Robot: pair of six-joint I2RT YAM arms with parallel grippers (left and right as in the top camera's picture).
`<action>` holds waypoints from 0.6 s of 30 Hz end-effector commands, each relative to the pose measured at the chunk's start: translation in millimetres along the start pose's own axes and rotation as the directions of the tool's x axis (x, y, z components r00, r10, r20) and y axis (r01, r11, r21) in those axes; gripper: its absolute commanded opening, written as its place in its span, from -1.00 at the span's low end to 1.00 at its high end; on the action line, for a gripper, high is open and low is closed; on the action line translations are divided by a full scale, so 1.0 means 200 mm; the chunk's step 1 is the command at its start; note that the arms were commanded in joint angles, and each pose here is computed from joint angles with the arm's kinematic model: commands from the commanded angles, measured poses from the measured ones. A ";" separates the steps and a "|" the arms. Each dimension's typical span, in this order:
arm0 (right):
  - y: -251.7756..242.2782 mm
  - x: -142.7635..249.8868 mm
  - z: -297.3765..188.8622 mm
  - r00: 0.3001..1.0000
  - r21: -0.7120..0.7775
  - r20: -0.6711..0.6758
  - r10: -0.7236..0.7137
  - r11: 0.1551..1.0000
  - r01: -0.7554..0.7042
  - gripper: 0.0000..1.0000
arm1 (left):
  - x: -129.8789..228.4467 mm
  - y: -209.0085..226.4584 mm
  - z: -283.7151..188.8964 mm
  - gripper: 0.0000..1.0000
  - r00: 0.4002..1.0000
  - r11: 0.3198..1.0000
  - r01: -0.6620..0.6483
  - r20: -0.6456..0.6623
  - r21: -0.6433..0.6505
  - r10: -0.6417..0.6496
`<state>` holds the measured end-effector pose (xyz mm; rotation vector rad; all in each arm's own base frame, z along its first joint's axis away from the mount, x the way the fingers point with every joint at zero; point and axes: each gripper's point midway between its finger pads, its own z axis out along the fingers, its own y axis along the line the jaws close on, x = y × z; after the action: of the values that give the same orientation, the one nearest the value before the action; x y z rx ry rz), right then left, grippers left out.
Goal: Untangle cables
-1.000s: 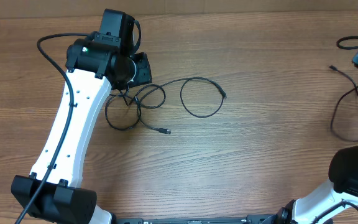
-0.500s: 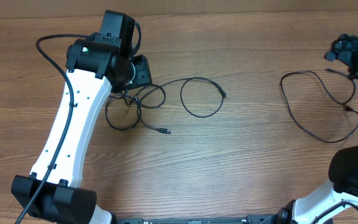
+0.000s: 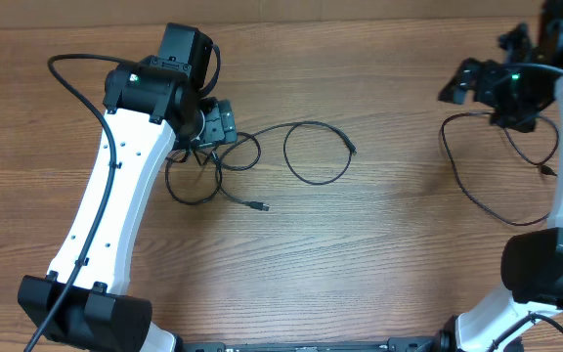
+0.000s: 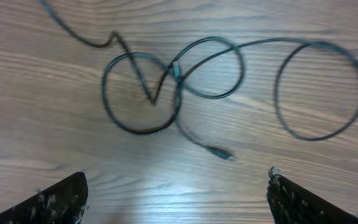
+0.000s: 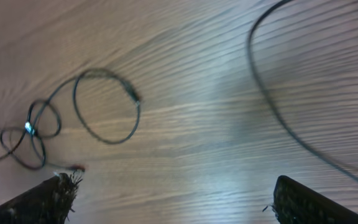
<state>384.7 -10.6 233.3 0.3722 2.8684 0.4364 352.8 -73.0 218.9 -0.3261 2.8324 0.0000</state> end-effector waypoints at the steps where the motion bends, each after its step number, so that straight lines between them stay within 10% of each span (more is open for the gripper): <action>1: 0.08 0.04 0.02 0.999 0.015 -0.022 -0.030 0.999 0.030 1.00 | -0.03 0.07 0.01 0.88 1.000 0.998 0.019 0.018 -0.063 -0.018; 18: 0.40 0.16 0.11 0.992 -0.010 -0.067 -0.112 0.994 0.111 1.00 | 0.07 0.03 0.50 0.68 0.999 0.999 0.036 -0.014 -0.001 -0.036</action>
<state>376.4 73.1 231.1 0.2046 2.9390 0.4287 369.9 -68.9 137.3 -0.3655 2.8193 -0.0185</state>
